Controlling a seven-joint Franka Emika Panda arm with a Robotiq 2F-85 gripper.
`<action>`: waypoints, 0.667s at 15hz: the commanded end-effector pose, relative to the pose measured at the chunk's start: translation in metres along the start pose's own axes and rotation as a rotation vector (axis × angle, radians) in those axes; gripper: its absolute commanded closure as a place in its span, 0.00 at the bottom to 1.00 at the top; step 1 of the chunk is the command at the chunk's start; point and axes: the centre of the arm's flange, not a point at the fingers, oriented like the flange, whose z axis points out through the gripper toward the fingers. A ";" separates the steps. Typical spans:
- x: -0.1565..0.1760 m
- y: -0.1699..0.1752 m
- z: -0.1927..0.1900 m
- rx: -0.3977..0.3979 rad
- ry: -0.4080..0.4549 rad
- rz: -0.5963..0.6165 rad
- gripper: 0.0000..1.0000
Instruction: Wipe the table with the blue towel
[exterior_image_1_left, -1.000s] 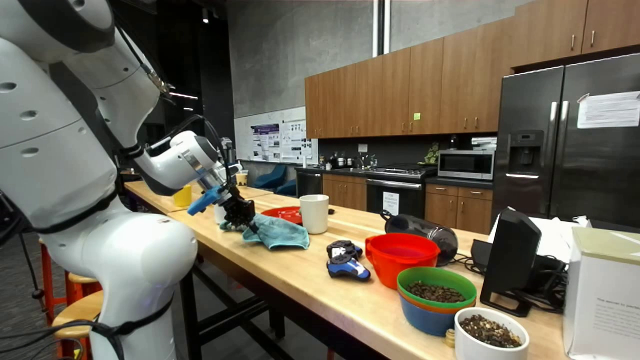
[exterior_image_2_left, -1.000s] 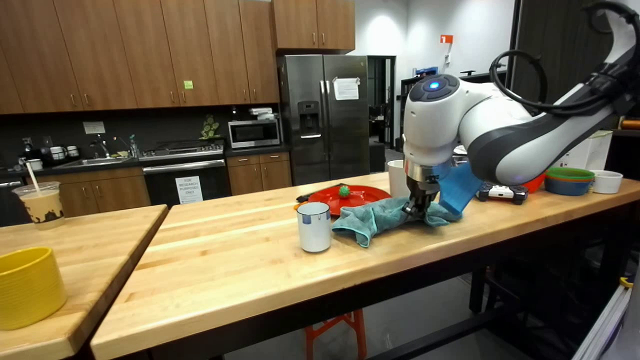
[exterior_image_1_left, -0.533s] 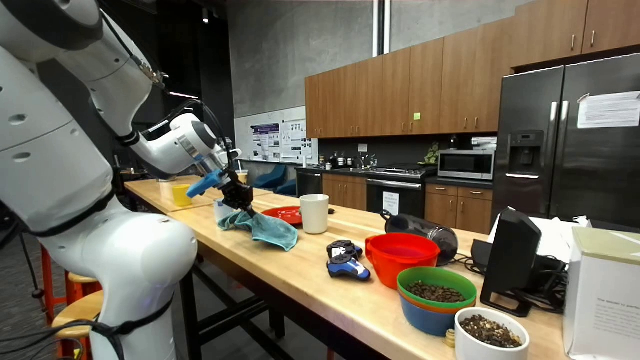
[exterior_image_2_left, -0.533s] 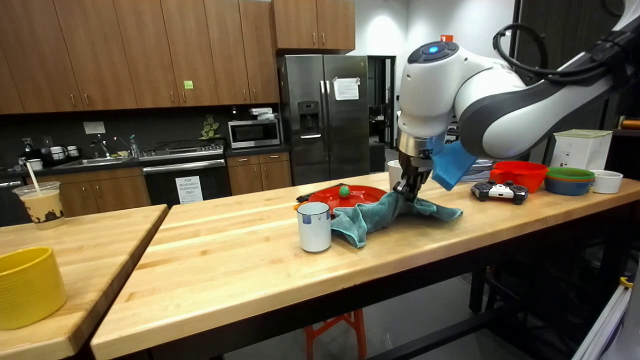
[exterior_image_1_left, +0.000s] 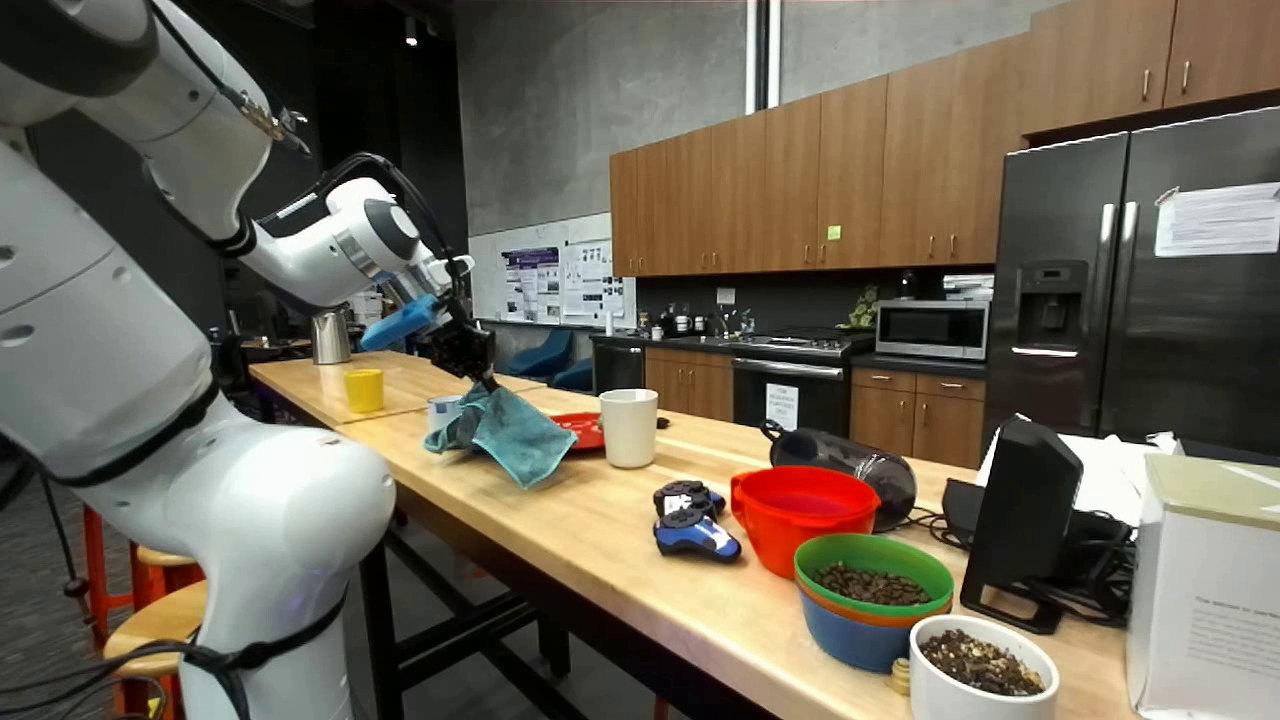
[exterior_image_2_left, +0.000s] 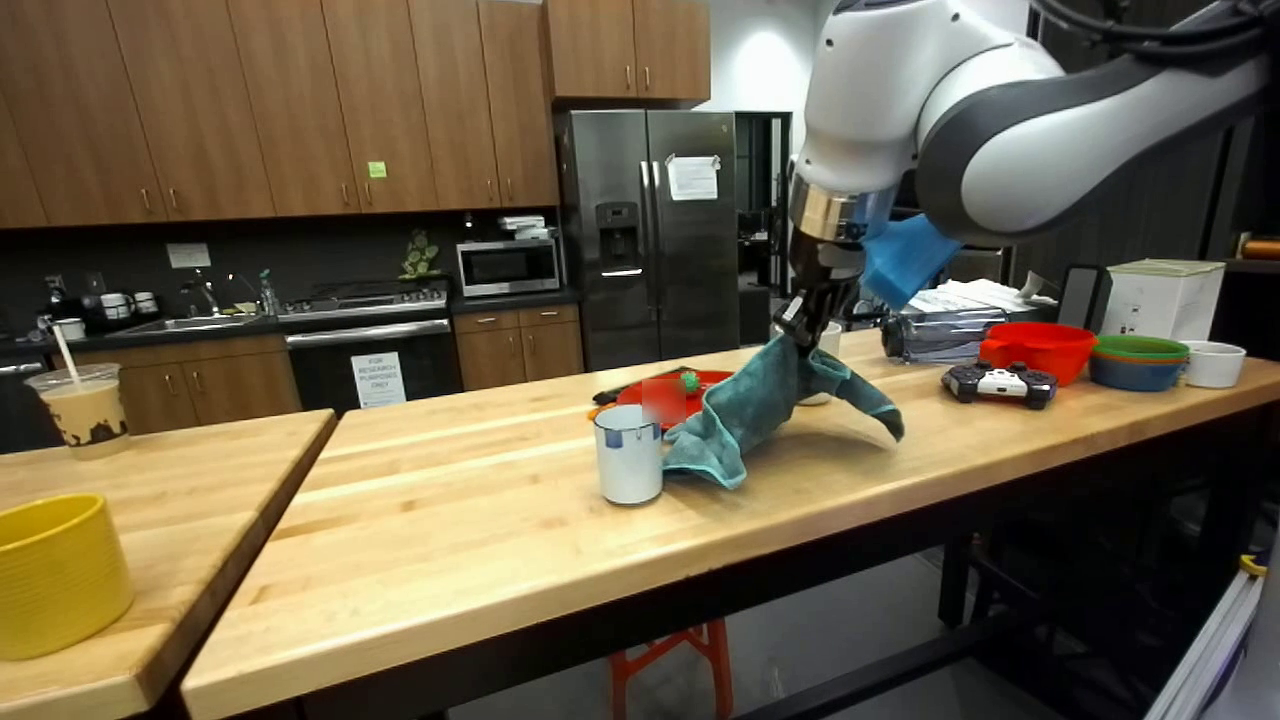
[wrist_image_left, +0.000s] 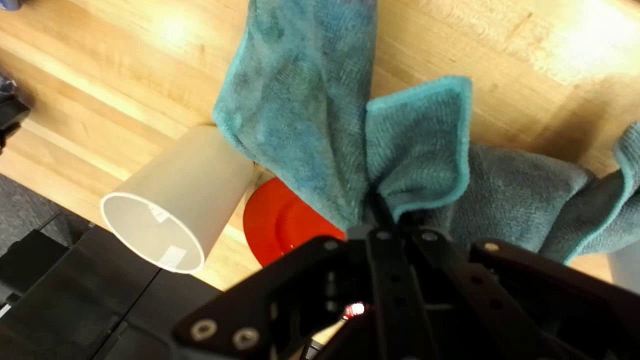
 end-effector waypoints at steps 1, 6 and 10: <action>0.000 0.006 -0.040 0.052 0.004 -0.042 0.99; -0.009 -0.009 -0.098 0.132 0.054 -0.131 0.99; -0.014 -0.010 -0.122 0.172 0.072 -0.140 0.99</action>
